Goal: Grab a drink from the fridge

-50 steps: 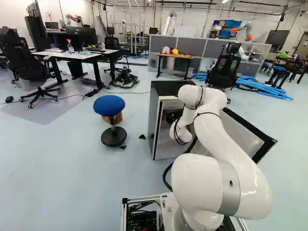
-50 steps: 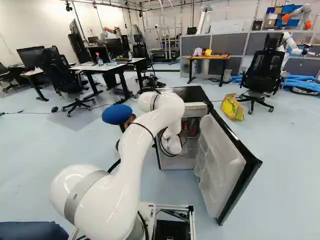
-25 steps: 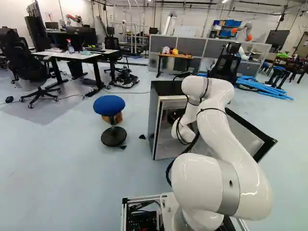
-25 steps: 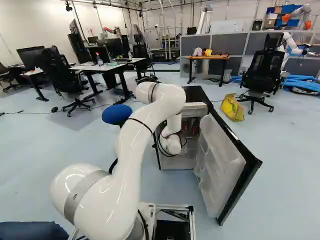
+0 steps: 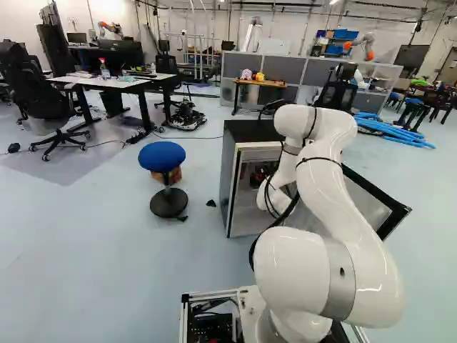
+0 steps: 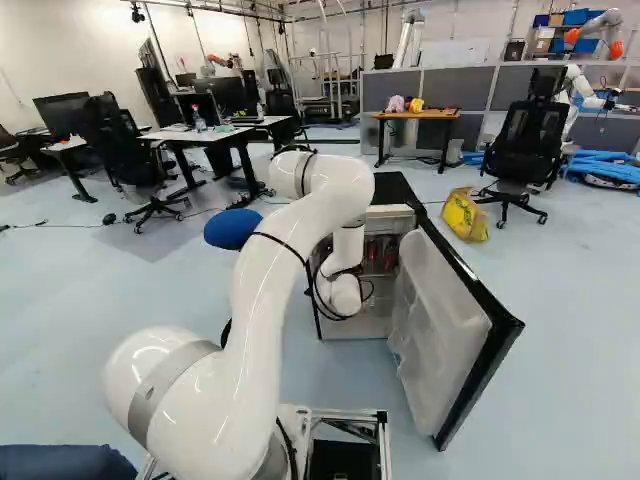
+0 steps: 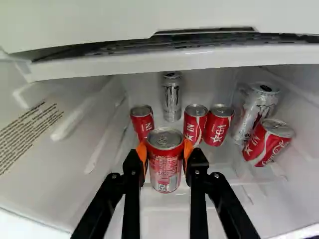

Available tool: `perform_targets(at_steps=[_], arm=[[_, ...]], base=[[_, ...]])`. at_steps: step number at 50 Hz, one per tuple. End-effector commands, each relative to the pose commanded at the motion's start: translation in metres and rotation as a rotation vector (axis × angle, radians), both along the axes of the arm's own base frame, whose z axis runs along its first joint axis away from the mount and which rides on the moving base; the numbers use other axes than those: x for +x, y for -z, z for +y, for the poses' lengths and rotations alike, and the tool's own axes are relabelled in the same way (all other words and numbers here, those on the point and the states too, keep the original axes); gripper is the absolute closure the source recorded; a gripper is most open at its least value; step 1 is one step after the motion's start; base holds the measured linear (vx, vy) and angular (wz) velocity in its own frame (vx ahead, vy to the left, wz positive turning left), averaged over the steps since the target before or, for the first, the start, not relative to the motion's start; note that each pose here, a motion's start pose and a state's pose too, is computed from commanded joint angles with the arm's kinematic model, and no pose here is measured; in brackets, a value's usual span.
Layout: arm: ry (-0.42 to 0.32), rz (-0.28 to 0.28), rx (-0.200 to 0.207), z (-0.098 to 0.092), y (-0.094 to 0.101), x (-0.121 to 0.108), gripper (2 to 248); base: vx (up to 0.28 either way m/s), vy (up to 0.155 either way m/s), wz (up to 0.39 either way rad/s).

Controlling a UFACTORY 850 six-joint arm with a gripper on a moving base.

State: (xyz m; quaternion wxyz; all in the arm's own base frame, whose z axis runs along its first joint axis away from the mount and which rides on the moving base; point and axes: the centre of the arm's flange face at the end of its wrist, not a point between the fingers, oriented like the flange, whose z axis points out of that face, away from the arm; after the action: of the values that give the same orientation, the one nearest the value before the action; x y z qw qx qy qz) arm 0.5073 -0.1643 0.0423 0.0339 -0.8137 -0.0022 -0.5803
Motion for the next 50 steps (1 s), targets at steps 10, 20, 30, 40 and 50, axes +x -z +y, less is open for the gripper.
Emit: perform_targets(at_steps=[10, 20, 30, 40, 50], arm=[[0.011, 0.022, 0.009, 0.002, -0.013, -0.019, 157], [0.023, 0.039, 0.016, 0.003, -0.031, -0.039, 157], [0.035, 0.053, 0.023, 0.006, -0.049, -0.059, 157], [0.051, 0.065, 0.028, 0.007, -0.067, -0.079, 157], [0.069, 0.075, 0.033, 0.007, -0.084, -0.099, 157]], base=[[0.0, 0.0, 0.0], [0.0, 0.0, 0.0], [0.0, 0.0, 0.0], [0.0, 0.0, 0.0], [0.0, 0.0, 0.0]])
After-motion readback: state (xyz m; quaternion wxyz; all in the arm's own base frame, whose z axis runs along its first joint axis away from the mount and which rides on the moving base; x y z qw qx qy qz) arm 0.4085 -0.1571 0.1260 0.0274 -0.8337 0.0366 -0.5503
